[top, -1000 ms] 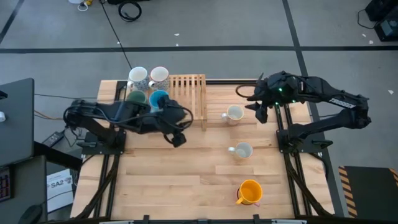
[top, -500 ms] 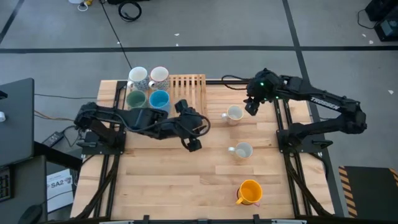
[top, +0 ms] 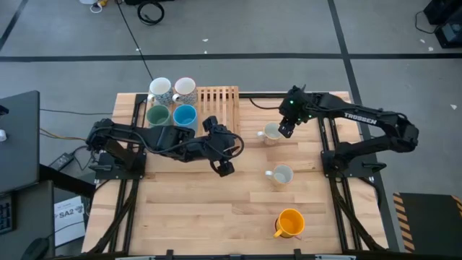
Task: Place coffee mugs
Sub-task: Put the white-orange patterned mug on the shelf
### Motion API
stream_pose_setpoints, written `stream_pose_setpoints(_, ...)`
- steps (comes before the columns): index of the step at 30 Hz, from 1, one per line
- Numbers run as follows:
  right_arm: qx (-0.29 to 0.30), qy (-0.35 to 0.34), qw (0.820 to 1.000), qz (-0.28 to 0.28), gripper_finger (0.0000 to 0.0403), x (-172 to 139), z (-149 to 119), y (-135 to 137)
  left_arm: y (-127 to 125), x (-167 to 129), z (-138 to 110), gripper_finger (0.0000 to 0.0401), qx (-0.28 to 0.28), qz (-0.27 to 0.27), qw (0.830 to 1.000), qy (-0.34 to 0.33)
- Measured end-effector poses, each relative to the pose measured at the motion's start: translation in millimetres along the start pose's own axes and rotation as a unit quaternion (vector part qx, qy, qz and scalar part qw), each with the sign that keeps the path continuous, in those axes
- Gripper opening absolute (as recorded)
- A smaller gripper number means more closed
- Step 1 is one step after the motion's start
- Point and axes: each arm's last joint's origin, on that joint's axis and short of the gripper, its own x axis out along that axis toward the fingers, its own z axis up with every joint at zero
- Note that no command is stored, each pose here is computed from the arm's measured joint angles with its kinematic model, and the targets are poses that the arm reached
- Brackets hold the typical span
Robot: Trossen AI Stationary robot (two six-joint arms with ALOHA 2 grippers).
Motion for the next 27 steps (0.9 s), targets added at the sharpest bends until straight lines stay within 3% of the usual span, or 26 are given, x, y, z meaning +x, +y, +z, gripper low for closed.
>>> stream_pose_setpoints(27,0.003,0.086,0.996,0.005,0.0170,53.7,0.2,-0.4,0.1,-0.3,0.0,0.0148,0.000,-0.001,1.000,0.000)
